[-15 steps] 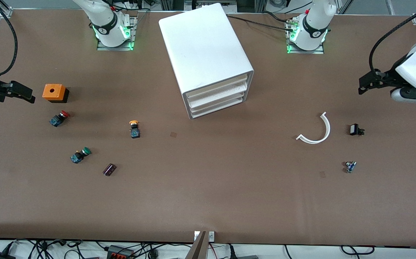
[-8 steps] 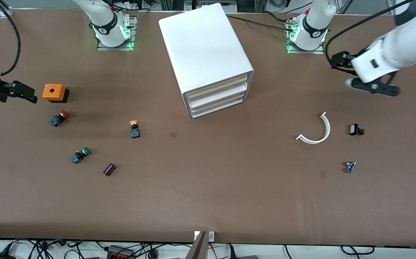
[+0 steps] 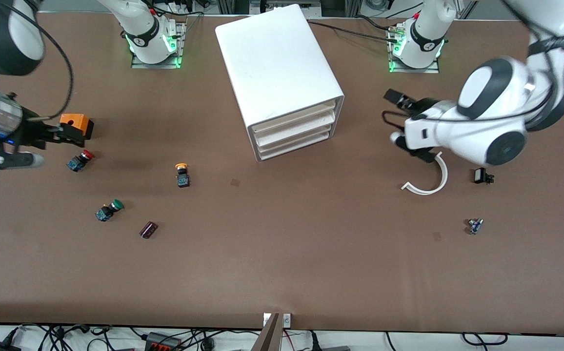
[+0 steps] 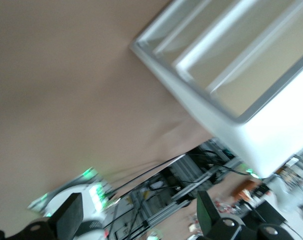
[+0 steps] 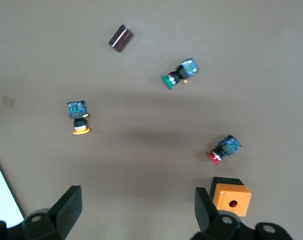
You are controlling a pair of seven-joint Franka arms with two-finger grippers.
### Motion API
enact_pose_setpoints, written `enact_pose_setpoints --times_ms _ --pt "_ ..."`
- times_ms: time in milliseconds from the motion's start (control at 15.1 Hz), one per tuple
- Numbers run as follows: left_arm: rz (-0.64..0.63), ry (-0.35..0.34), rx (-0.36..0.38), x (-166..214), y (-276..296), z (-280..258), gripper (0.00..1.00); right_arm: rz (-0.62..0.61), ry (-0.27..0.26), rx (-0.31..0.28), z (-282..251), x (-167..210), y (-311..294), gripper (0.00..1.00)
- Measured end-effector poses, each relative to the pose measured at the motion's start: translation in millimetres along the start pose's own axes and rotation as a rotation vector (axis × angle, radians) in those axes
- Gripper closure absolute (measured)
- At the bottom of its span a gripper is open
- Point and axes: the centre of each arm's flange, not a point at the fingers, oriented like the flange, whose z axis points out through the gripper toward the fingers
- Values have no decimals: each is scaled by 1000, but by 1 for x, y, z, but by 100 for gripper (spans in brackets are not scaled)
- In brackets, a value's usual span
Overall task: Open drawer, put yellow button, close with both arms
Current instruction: 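Grasp the drawer front with the left gripper while the right gripper grasps the button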
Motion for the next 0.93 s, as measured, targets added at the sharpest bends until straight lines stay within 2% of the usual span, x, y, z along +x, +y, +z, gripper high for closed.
enact_pose_setpoints --times_ms 199,332,465,598,664,731,797,930 --pt "101 72 -173 37 12 19 0 -73 -46 -12 31 15 -45 0" --pt "196 133 -291 55 9 26 0 -105 -56 -18 51 26 -65 0" --pt "279 181 -353 73 -4 41 0 -127 -56 -23 73 37 -80 0" --pt "355 222 -480 84 -17 72 4 -139 -59 -26 98 49 -89 0" --pt "387 242 -539 86 -23 89 11 -140 -55 -20 111 53 -92 0" --pt "412 263 -575 87 -29 104 11 -136 -52 -3 124 56 -96 0" --pt "424 280 -588 88 -35 113 17 -129 -53 14 136 58 -99 0" --pt "434 294 -595 88 -38 118 35 -122 -68 25 156 59 -101 0"
